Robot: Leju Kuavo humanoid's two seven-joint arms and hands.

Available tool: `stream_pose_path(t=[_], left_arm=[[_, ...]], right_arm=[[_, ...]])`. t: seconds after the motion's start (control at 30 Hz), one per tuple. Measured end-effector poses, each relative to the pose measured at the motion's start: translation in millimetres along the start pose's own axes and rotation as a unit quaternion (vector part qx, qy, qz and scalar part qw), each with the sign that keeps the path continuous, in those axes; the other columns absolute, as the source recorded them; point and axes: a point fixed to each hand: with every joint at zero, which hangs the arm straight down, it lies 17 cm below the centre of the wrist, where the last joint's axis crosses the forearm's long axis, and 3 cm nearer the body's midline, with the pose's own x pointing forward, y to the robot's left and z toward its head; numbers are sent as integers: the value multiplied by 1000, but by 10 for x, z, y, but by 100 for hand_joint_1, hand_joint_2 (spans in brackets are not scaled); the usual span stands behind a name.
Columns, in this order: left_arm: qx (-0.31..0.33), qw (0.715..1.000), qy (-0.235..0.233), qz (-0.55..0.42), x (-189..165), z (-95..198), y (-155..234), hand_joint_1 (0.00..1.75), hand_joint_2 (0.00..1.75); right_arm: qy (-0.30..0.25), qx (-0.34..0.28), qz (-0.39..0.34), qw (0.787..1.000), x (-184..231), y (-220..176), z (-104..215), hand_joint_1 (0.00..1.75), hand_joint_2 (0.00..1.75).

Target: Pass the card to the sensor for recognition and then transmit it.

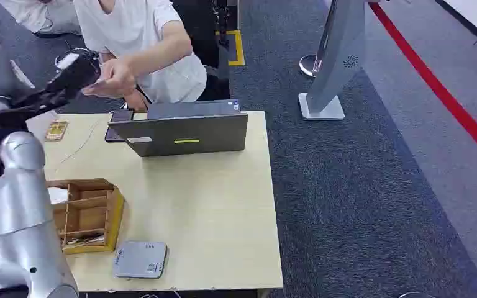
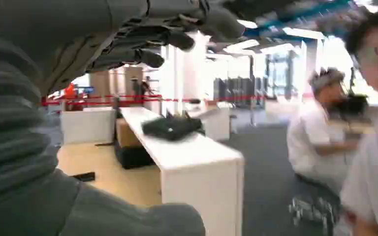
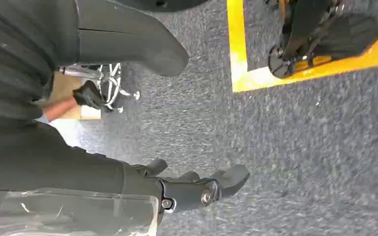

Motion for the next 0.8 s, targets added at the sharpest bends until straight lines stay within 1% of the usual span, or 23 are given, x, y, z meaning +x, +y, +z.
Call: stream_pose_path(t=[0.07,0.1,0.23,0.4,0.8], left_arm=[[-68,997,10,-27,-133,-43,-593,0,175],[-90,995,13,-35,-182,-23,-773,0,175],[-159,985,23,-59,-343,77,-1223,0,175],[-190,979,26,-69,-411,167,-1424,0,175],[-206,975,29,-73,-469,249,-1585,0,175]], right_arm=[[1,-5,1,1000,-14,-42,-9,0,175],[2,-8,3,1000,-25,-60,-12,0,175],[2,-12,5,1000,-35,-82,-16,0,175],[3,-12,7,1000,-42,-91,-17,0,175],[8,-14,9,1000,-65,-114,-18,0,175]])
